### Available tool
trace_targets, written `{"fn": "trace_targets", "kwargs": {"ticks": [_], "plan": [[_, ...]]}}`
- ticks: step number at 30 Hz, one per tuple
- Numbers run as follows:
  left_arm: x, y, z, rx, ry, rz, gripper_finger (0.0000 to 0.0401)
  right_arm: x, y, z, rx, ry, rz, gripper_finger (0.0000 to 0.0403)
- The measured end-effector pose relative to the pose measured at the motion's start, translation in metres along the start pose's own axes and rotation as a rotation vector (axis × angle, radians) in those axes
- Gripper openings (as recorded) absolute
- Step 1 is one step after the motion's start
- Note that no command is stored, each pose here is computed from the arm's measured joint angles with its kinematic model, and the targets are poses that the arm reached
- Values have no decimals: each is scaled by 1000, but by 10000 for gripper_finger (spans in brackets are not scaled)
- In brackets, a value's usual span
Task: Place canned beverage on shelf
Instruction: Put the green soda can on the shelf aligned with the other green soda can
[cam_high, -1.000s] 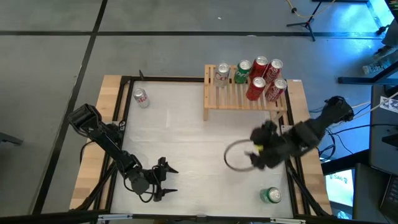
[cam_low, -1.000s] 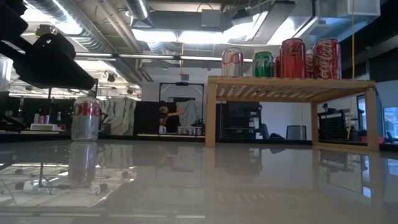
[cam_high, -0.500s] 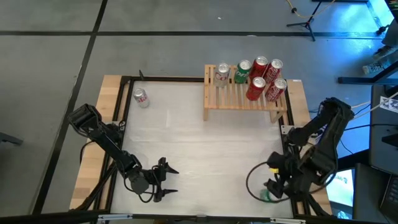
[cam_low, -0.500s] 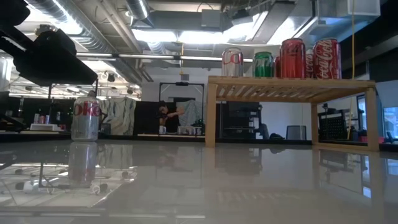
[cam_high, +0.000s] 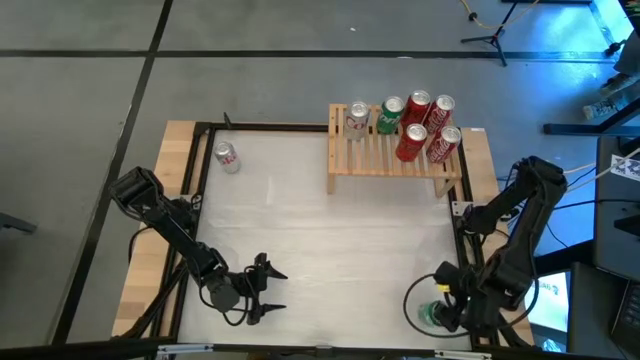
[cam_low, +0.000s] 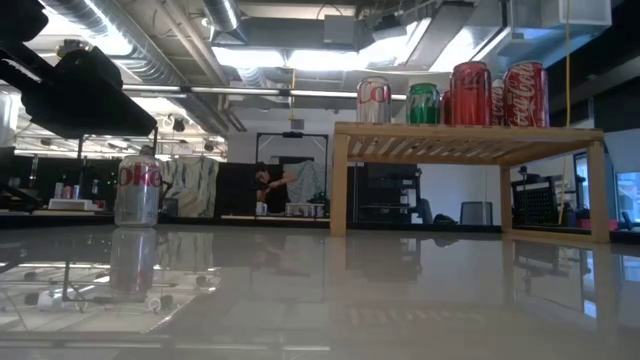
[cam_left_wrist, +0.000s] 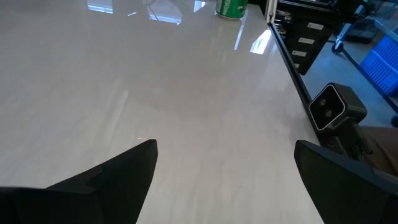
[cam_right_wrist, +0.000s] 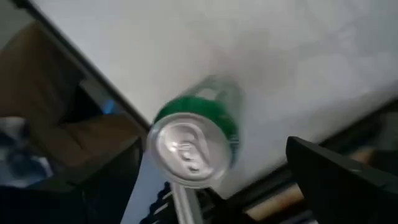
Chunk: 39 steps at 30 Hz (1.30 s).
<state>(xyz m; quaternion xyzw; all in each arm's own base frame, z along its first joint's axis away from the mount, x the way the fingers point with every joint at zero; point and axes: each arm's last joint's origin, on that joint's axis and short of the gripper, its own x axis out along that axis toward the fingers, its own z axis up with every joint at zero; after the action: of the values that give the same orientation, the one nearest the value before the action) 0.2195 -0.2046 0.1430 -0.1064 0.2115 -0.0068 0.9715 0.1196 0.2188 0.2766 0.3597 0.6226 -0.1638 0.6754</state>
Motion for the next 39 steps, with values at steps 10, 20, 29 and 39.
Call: {"fn": "trace_targets", "kwargs": {"ticks": [10,20,29,39], "plan": [[0,0,0,1,0,1,368,32,-2,-1,-5,29,30,392],[3,4,2,-6,-6,19,368,43,0,-4,-11,71,-17,392],[3,3,2,-7,-5,18,368,54,2,-5,-66,77,-59,309],[4,4,3,-12,-6,22,368,51,-1,-3,-114,51,-64,297]]}}
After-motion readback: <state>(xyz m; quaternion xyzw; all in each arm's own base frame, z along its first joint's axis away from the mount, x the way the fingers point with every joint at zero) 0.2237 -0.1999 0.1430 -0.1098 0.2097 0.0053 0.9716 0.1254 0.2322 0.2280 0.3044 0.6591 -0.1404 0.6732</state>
